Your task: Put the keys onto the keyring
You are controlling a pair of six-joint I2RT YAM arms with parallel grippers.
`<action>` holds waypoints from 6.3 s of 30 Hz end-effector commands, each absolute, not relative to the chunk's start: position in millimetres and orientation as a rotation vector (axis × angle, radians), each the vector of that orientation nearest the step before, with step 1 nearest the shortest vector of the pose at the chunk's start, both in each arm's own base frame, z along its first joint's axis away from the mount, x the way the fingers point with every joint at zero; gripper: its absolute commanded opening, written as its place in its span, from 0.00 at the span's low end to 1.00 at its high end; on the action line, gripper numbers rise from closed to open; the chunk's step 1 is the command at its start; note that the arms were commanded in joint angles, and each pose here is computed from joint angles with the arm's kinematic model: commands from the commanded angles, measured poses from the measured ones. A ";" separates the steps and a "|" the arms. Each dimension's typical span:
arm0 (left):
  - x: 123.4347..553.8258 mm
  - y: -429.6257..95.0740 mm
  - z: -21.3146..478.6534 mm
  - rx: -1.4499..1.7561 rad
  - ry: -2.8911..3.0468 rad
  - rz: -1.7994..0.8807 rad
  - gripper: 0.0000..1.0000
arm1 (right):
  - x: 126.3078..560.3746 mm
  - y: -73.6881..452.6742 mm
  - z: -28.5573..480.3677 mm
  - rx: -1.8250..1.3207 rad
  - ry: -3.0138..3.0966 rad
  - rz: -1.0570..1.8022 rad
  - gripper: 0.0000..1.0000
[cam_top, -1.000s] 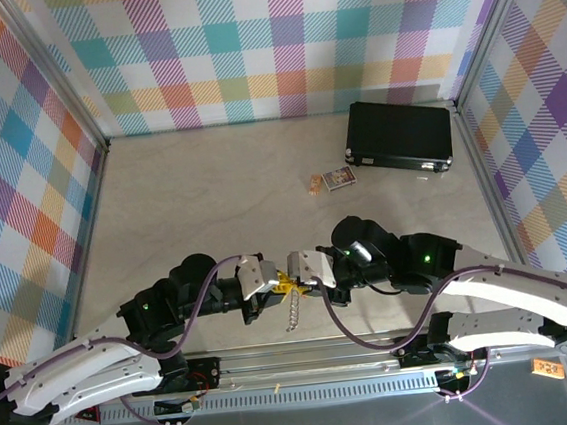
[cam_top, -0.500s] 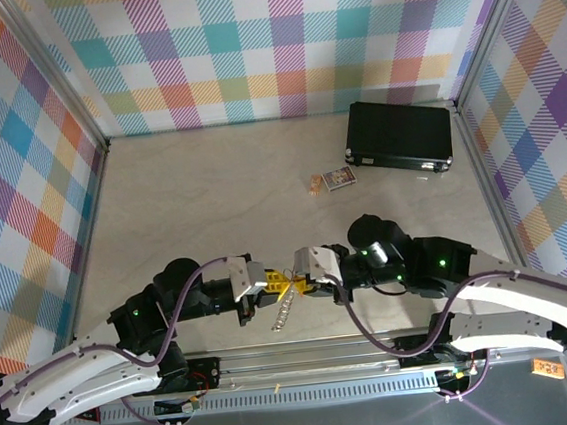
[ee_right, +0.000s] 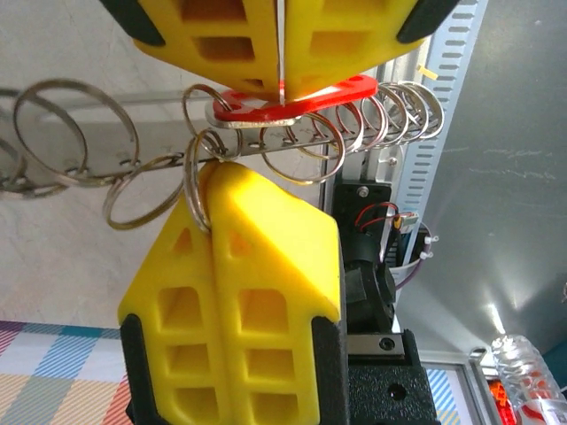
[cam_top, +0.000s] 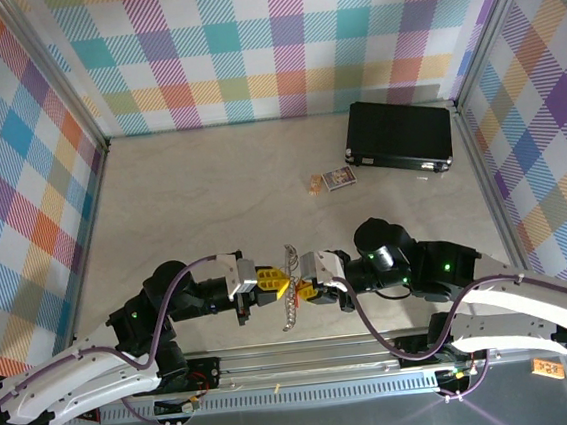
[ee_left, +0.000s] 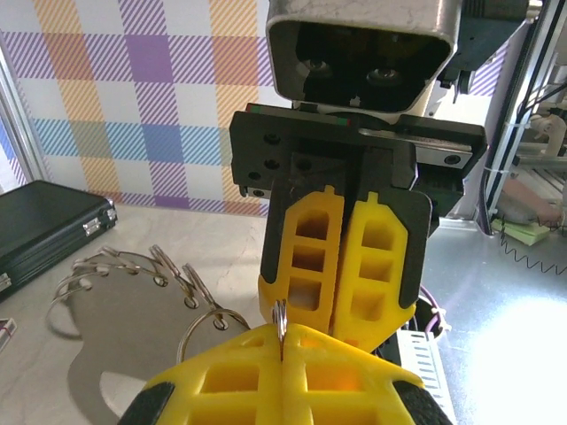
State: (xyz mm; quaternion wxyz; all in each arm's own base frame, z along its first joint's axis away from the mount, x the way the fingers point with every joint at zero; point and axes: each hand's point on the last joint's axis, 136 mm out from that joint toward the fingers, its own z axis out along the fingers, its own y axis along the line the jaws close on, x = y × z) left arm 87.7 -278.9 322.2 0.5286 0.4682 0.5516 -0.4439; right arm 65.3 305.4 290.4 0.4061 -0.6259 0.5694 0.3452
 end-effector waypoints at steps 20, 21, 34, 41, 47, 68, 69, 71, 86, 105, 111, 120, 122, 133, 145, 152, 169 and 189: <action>66.4 -274.3 345.8 1.166 1.188 -1.141 0.00 | 47.6 301.3 331.1 -1.508 1.285 1.005 0.34; 65.9 -274.3 346.6 1.168 1.186 -1.142 0.00 | 48.2 303.2 331.0 -1.512 1.286 1.004 0.33; 60.2 -274.7 343.7 1.200 1.182 -1.164 0.00 | 48.3 309.4 332.8 -1.496 1.267 1.030 0.31; 60.2 -276.6 344.2 1.202 1.180 -1.171 0.00 | 50.3 312.0 326.6 -1.508 1.283 1.018 0.20; 61.3 -277.3 342.9 1.203 1.187 -1.165 0.00 | 52.2 313.5 321.9 -1.517 1.291 1.003 0.08; 106.5 -275.4 306.3 1.206 1.452 -0.852 0.01 | 76.6 320.4 291.3 -1.644 1.425 0.763 0.00; 106.8 -275.2 305.6 1.203 1.452 -0.852 0.00 | 75.7 320.1 291.6 -1.646 1.424 0.764 0.00; 107.4 -274.7 306.9 1.193 1.447 -0.852 0.00 | 74.0 319.6 291.0 -1.652 1.426 0.761 0.00; 83.6 -267.6 338.6 1.140 1.266 -1.008 0.00 | 61.7 316.6 299.2 -1.623 1.394 0.841 0.13; 65.5 -278.4 357.4 1.178 1.164 -1.148 0.00 | 57.4 309.1 303.6 -1.595 1.371 0.866 0.12; 61.6 -277.3 363.1 1.167 1.136 -1.180 0.00 | 53.4 308.1 310.2 -1.586 1.337 0.897 0.13; 60.5 -275.6 361.4 1.153 1.130 -1.193 0.00 | 48.0 303.6 325.2 -1.529 1.267 0.946 0.26; 60.7 -275.4 361.9 1.149 1.127 -1.194 0.00 | 47.6 303.0 327.0 -1.522 1.257 0.951 0.29; 60.5 -275.4 359.2 1.149 1.131 -1.198 0.00 | 46.3 302.8 333.0 -1.496 1.228 0.970 0.34; 58.8 -275.7 357.5 1.148 1.131 -1.217 0.00 | 49.1 307.7 339.7 -1.437 1.195 0.994 0.34; 58.8 -276.1 356.1 1.149 1.135 -1.219 0.00 | 49.2 308.8 337.5 -1.433 1.196 0.998 0.23; 96.8 -269.8 313.5 1.189 1.394 -0.905 0.07 | 66.4 306.4 307.6 -1.539 1.332 0.814 0.00; 103.3 -275.7 292.2 1.264 1.512 -0.846 0.17 | 75.6 314.1 285.5 -1.644 1.445 0.718 0.00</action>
